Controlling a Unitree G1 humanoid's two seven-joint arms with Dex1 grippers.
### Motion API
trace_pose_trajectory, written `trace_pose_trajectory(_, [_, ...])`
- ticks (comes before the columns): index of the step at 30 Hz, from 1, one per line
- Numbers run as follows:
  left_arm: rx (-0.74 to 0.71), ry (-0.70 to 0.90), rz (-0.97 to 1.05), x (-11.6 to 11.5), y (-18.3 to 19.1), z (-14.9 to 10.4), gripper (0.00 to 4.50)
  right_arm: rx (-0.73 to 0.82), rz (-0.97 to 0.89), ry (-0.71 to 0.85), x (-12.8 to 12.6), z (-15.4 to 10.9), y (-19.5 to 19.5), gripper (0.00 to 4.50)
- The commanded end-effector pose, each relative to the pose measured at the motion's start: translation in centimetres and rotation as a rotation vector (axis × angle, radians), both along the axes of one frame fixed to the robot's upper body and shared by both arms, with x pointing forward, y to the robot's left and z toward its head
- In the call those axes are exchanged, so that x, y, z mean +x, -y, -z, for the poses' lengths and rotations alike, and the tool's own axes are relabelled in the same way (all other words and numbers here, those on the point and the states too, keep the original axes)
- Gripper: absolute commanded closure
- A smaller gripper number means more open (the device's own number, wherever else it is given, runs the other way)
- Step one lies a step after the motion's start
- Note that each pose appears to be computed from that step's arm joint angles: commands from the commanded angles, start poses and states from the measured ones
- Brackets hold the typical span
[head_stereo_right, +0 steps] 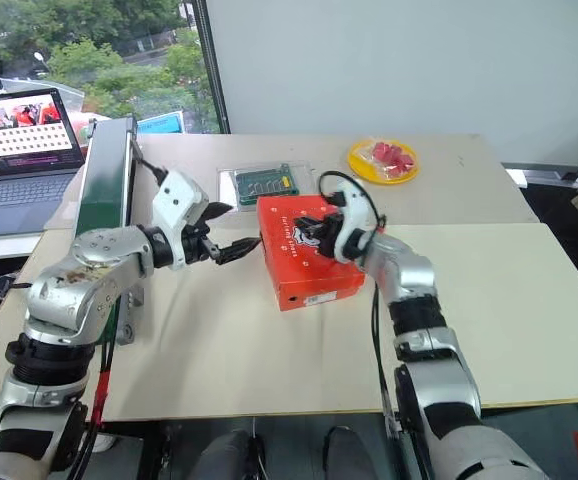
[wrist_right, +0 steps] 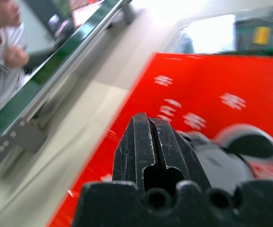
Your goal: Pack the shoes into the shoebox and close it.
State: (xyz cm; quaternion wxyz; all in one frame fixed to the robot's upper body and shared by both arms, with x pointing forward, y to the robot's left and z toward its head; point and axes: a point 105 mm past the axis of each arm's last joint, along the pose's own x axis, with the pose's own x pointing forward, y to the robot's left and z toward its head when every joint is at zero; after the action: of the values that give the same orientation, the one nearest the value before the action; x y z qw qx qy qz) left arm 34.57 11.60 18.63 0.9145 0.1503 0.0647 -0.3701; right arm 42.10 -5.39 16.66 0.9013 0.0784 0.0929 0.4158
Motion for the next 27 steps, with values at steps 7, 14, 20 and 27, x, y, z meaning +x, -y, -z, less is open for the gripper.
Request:
trace_pose_trajectory(7, [-0.034, -0.003, -0.145, 0.5, -1.5, 0.8, 0.00, -0.263, -0.059, 0.092, 0.7, 1.9, -0.9, 4.45])
trace_pose_trajectory(14, [-0.046, 0.031, -0.182, 0.8, -1.8, 0.2, 0.00, -0.436, -0.057, 0.100, 0.5, 5.0, -0.1, 4.45])
trace_pose_trajectory(20, [-0.058, 0.042, -0.189, 1.0, -1.7, -0.2, 0.00, -0.588, -0.083, 0.128, 0.2, 7.2, 0.0, 4.45])
trace_pose_trajectory(27, [-0.070, 0.062, -0.222, 1.5, -1.9, -0.5, 0.00, -0.725, -0.106, 0.203, 0.3, 8.2, -0.2, 4.45])
